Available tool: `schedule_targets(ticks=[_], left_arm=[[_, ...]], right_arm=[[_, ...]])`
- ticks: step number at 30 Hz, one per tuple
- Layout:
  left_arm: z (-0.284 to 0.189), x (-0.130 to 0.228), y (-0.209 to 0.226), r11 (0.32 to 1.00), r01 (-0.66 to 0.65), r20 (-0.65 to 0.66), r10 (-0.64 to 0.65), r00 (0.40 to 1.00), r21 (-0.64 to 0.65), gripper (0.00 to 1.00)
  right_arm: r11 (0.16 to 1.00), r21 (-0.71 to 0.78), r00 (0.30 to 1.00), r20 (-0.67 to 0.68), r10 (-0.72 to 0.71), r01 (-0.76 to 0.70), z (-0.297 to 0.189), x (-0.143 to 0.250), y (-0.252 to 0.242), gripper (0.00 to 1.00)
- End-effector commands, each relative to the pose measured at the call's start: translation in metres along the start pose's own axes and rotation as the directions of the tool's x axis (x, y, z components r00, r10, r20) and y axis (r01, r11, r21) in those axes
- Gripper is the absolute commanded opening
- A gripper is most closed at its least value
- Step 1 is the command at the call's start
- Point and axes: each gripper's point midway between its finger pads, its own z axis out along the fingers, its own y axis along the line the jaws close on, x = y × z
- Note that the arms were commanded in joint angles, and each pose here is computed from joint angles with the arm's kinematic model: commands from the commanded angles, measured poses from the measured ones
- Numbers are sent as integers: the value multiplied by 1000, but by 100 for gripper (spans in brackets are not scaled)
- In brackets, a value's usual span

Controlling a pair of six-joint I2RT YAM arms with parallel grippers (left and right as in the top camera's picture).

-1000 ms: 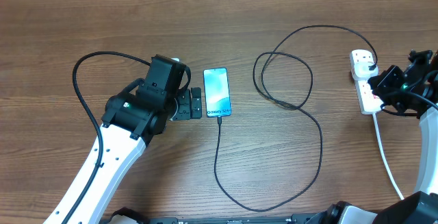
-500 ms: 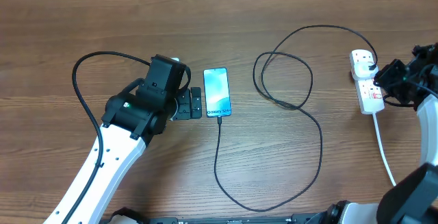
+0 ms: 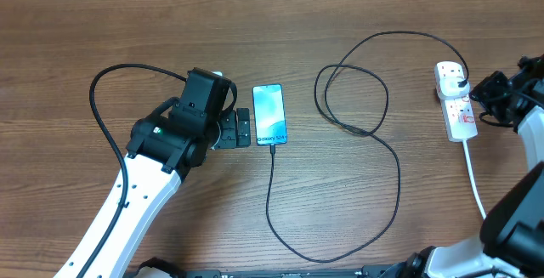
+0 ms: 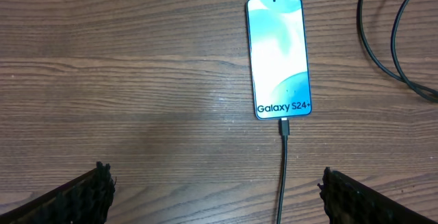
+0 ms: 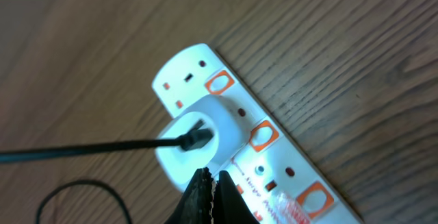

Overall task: Plug charger to phone and switch on socket
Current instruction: 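Press the orange switch beside the charger with the right gripper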

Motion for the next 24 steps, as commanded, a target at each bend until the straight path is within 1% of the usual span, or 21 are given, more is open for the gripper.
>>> schedule_targets(ticks=[1,13,18,24], left_arm=[[-3,-1,3,1000,22,14,-22,1000,-10,100],[-3,-1,3,1000,22,14,-22,1000,-10,99],[-3,-1,3,1000,22,14,-22,1000,-10,100],[-3,-1,3,1000,22,14,-22,1000,-10,99]], right_arm=[[1000,22,1000,-7,16,-16,15,-1,-11,4],[1000,17,1000,19,17,-18,43,-8,-22,4],[999,27,1000,-13,28,-28,56,2,-29,4],[999,19,999,-18,27,-27,59,3,-28,4]])
